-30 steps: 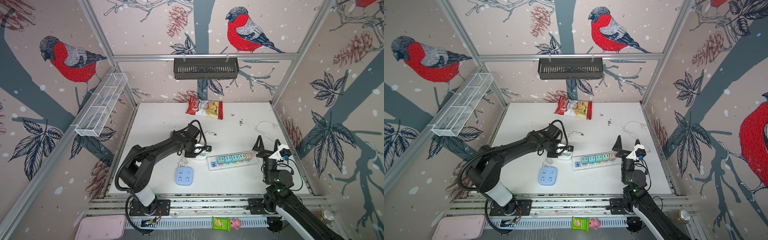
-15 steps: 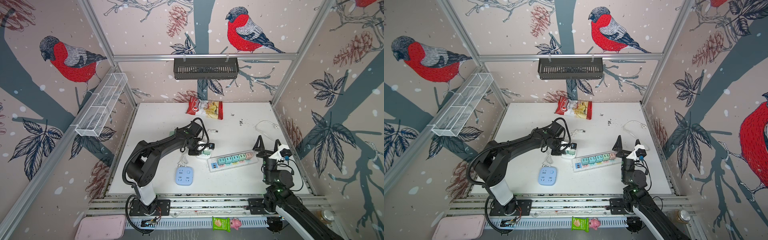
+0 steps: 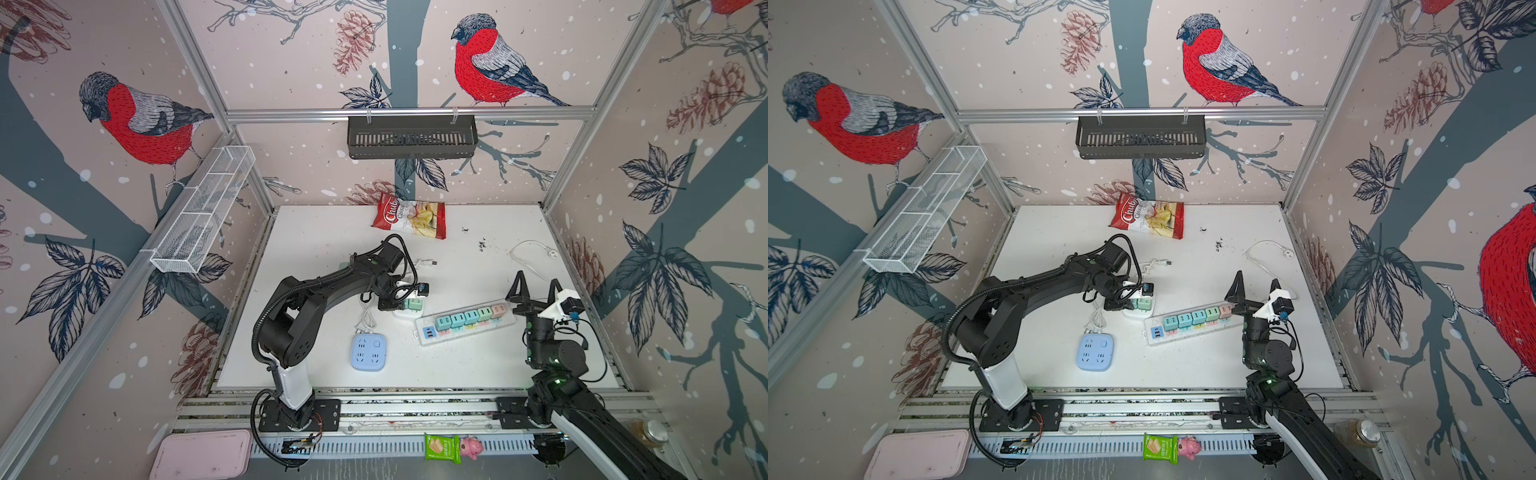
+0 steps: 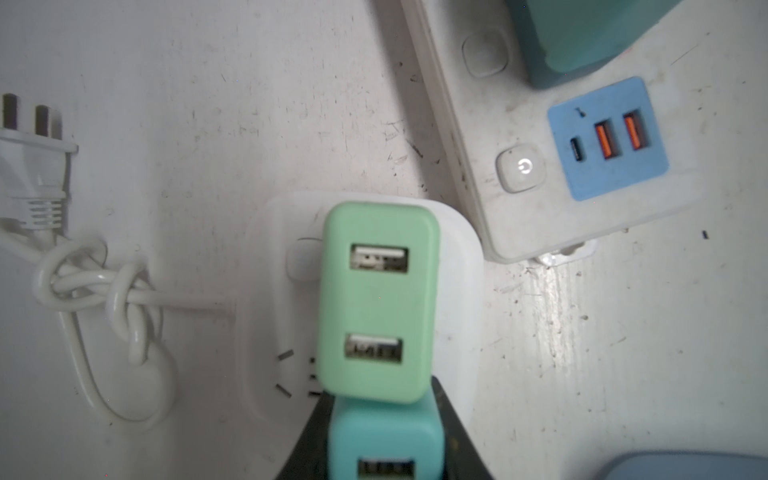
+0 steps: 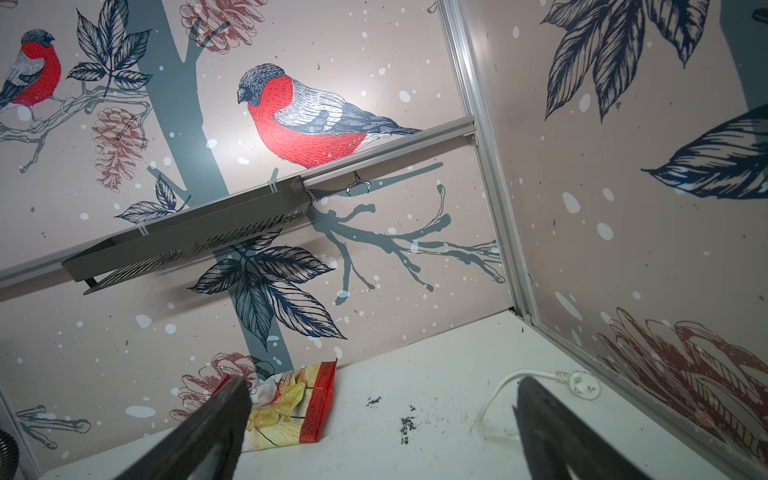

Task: Insert the plug
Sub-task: 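Open the left gripper to release the plugged-in teal adapter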

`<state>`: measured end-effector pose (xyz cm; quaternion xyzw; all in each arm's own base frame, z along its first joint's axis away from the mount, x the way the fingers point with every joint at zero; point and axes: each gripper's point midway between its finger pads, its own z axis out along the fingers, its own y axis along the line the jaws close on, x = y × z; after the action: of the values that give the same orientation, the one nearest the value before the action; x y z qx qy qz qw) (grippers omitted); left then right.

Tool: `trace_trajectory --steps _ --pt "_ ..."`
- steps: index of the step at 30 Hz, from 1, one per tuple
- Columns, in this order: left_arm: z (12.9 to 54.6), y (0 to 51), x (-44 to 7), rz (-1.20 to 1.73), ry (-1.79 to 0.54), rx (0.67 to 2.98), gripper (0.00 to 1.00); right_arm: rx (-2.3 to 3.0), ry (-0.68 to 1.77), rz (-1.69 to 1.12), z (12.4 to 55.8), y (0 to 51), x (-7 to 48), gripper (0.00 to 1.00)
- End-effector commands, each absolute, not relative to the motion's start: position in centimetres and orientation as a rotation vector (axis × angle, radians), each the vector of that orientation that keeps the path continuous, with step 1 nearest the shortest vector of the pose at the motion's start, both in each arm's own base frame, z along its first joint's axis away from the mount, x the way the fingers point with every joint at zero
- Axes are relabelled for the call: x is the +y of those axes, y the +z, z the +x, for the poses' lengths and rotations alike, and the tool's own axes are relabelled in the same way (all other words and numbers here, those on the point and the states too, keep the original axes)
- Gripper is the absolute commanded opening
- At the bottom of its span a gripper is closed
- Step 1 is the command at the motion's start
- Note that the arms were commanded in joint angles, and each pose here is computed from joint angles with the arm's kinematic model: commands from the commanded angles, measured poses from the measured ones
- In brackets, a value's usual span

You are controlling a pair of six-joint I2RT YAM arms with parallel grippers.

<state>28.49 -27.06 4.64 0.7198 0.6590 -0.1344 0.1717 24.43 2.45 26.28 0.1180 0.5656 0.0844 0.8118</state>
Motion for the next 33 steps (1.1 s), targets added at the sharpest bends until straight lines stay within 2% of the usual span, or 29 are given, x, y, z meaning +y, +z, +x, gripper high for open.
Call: trace_trajectory --steps 1,3,5,7,9,10,11,18,22,25,28,30,33 --pt "25.9 2.1 -22.8 2.127 -0.343 2.128 0.0 1.318 0.133 0.233 24.6 20.5 2.3 1.0" --pt "26.2 2.4 -23.0 2.114 -0.346 2.124 0.03 1.318 0.131 0.236 24.7 20.5 2.3 1.0" --pt "26.5 2.8 -23.3 2.093 -0.354 2.107 0.2 1.319 0.135 0.231 24.7 20.5 2.4 1.0" --pt "26.6 3.2 -23.7 2.08 -0.363 2.093 0.29 1.318 0.134 0.235 24.7 20.5 2.3 1.0" --pt "26.9 3.6 -24.0 2.063 -0.356 2.076 0.52 1.32 0.133 0.239 24.7 20.4 2.3 1.0" --pt "27.0 3.9 -24.2 2.058 -0.36 2.063 0.85 1.319 0.134 0.236 24.7 20.5 2.3 1.0" --pt "27.0 4.3 -24.5 2.049 -0.375 2.047 0.97 1.319 0.138 0.229 24.7 20.5 2.4 1.0" --pt "27.4 8.9 -27.2 1.962 -0.443 1.907 0.97 1.343 0.151 0.268 25.3 21.3 2.4 1.0" --pt "28.9 13.5 -28.5 1.787 -0.409 1.836 0.98 1.375 0.193 0.281 25.8 22.5 2.9 1.0" --pt "32.0 20.1 -28.6 1.406 -0.332 1.822 0.98 1.385 0.262 0.267 26.1 23.8 3.9 1.0" --pt "36.1 28.5 -24.4 0.745 -0.21 1.855 0.98 1.393 0.372 0.217 26.4 25.7 5.8 1.0" --pt "36.0 32.2 -21.2 0.424 -0.265 1.804 0.98 1.403 0.471 0.159 26.5 26.9 7.7 1.0" --pt "35.0 34.1 -17.9 0.174 -0.374 1.768 0.98 1.414 0.631 -0.008 25.8 28.1 11.4 1.0"
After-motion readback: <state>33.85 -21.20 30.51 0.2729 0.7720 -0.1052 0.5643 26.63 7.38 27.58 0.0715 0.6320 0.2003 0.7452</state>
